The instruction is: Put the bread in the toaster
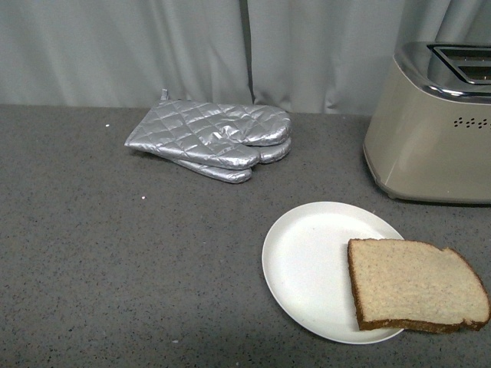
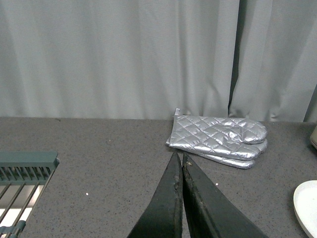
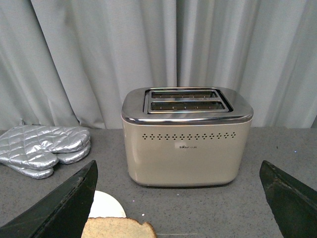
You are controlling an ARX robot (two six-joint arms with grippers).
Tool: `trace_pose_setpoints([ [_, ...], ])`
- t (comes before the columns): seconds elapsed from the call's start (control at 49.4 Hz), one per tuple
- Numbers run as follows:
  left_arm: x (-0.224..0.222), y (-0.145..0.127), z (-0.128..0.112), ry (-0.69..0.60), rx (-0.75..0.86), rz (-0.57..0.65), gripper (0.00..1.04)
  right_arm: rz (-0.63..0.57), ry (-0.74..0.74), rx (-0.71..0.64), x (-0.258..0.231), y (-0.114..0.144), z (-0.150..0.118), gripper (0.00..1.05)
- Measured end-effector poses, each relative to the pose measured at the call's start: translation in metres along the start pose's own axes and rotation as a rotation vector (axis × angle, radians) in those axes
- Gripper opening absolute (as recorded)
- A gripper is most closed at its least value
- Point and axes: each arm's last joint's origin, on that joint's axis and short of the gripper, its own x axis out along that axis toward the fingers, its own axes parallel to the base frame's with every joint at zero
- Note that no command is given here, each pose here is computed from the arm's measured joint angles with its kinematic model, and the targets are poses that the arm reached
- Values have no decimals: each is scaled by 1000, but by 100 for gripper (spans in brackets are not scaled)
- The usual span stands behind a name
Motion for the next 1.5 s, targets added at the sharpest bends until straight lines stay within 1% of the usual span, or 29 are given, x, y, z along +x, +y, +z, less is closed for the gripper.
trace_pose_setpoints([
  [0.04,0,0,0,0,0,0,5,0,0,0,0,0,0,95],
  [0.223,0,0,0,0,0,0,32,0,2,4,0,0,0,95],
  [0.263,0,0,0,0,0,0,37,-13,54,32,0,0,-1,95],
  [0.304,0,0,0,0,0,0,45,-33,168,113,1,1,-1,95],
  [0.344,0,0,0,0,0,0,50,-49,231,160,4,1,-2,95],
  [0.364,0,0,0,-1,0,0,54,-68,259,209,7,1,-4,95],
  [0.385,0,0,0,-1,0,-1,55,-77,269,227,8,1,-5,95],
  [0.425,0,0,0,-1,0,-1,63,-114,300,288,14,1,-8,95],
  [0.445,0,0,0,-1,0,0,64,-121,305,295,16,1,-8,95],
  [0.486,0,0,0,-1,0,0,71,-158,314,355,23,0,-10,95],
  [0.567,0,0,0,-1,0,0,82,-220,325,427,35,-2,-12,95],
  [0.668,0,0,0,-1,0,0,98,-332,357,547,52,-4,-22,95],
  [0.709,0,0,0,-1,2,0,100,-365,380,580,56,-4,-28,95],
  [0.769,0,0,0,-1,1,0,97,-401,422,628,61,-1,-41,95],
  [0.83,0,0,0,-1,2,0,98,-416,463,663,63,3,-54,95],
  [0.911,0,0,0,-1,2,0,98,-459,525,728,64,11,-78,95],
  [0.931,0,0,0,-1,2,0,98,-471,568,777,65,19,-96,95],
  [1.032,0,0,0,-1,2,0,98,-451,598,806,67,28,-108,95],
  [1.215,0,0,0,-1,2,0,98,-426,605,829,73,39,-124,95],
  [1.498,0,0,0,-1,2,0,98,-418,614,849,80,45,-140,95],
])
